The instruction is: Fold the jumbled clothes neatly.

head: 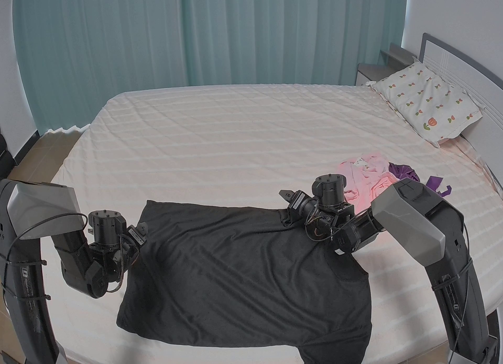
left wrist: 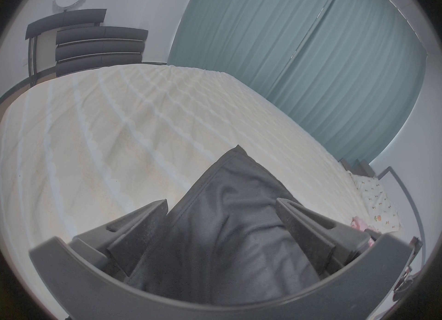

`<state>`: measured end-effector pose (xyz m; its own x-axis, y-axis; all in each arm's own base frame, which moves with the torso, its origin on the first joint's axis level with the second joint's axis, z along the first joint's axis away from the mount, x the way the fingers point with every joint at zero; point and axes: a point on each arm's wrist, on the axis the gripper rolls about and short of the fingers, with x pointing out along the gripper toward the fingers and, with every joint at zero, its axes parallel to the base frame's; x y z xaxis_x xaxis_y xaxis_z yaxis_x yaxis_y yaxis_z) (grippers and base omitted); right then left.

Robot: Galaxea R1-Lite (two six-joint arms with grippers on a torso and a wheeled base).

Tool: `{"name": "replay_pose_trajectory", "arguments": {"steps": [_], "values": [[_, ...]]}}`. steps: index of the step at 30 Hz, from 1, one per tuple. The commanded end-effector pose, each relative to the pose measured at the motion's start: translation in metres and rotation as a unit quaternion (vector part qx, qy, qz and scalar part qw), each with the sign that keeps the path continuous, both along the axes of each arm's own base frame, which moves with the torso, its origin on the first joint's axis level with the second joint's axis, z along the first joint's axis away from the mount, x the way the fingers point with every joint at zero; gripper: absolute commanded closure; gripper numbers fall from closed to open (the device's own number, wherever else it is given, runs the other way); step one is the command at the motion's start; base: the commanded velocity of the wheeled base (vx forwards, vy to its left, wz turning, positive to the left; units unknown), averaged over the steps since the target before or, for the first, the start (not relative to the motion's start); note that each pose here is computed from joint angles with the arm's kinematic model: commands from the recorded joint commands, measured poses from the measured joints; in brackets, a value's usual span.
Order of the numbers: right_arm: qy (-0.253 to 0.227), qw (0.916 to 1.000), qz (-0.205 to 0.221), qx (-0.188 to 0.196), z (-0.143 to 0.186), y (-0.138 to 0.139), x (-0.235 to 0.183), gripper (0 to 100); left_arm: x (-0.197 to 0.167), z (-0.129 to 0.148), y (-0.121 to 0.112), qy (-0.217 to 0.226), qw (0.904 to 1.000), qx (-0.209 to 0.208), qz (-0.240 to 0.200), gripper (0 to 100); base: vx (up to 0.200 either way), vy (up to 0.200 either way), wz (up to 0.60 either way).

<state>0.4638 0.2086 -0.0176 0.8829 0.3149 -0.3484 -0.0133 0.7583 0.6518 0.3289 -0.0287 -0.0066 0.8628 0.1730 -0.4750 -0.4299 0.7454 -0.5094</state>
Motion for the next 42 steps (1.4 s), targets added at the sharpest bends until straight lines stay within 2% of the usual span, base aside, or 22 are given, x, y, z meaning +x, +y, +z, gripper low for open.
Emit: {"name": "replay_pose_trajectory", "arguments": {"steps": [1,7,18,21,24,27,29,31,35,36,38,40,42], "values": [[0.001,1.0000,0.000,-0.001,-0.004,0.000,0.001,0,-0.005,-0.009,0.000,0.019,0.9998,0.007,-0.004,0,0.000,0.000,0.00],[0.015,0.9999,0.000,-0.007,-0.007,0.000,0.000,0,-0.005,-0.013,0.000,0.025,0.9996,0.012,-0.009,0,0.000,0.000,0.00],[0.070,0.9969,0.018,-0.032,-0.018,0.018,-0.002,0,-0.003,-0.017,0.001,0.028,0.9995,0.013,-0.005,0,0.000,0.000,0.00],[0.071,0.9969,0.016,-0.032,-0.021,0.019,0.001,0,-0.003,-0.017,0.001,0.028,0.9995,0.014,-0.005,0,0.000,0.000,0.00],[0.028,0.9994,0.005,0.018,-0.012,0.019,0.008,0,-0.003,-0.017,0.001,0.029,0.9995,0.014,-0.004,0,0.000,0.000,0.00],[0.040,0.9981,0.017,0.044,-0.015,0.021,0.008,0,-0.002,-0.018,0.001,0.030,0.9995,0.014,-0.003,0,0.000,0.000,0.00],[0.043,0.9978,0.022,0.045,-0.018,0.022,0.007,0,-0.002,-0.018,0.001,0.030,0.9995,0.014,-0.003,0,0.000,0.000,0.00],[0.024,0.9977,0.025,0.058,-0.010,0.026,0.012,0,-0.002,-0.018,0.002,0.030,0.9995,0.014,-0.002,0,0.000,0.000,0.00],[-0.058,0.9883,0.003,0.141,0.037,0.027,0.028,0,-0.003,-0.019,0.002,0.030,0.9994,0.014,0.000,0,0.000,0.000,0.00],[-0.058,0.9883,0.003,0.141,0.037,0.027,0.028,0,-0.003,-0.019,0.002,0.030,0.9994,0.014,0.000,0,0.000,0.000,0.00],[-0.117,0.9795,-0.014,0.163,0.068,0.009,0.037,0,-0.002,-0.018,0.002,0.030,0.9995,0.014,0.000,0,0.000,0.000,0.00],[-0.134,0.9765,-0.020,0.167,0.077,0.000,0.040,0,-0.002,-0.018,0.002,0.030,0.9995,0.014,0.000,0,0.000,0.000,0.00],[-0.133,0.9784,-0.028,0.155,0.073,-0.008,0.042,0,-0.002,-0.018,0.002,0.030,0.9995,0.014,0.000,0,0.000,0.000,0.00]]}}
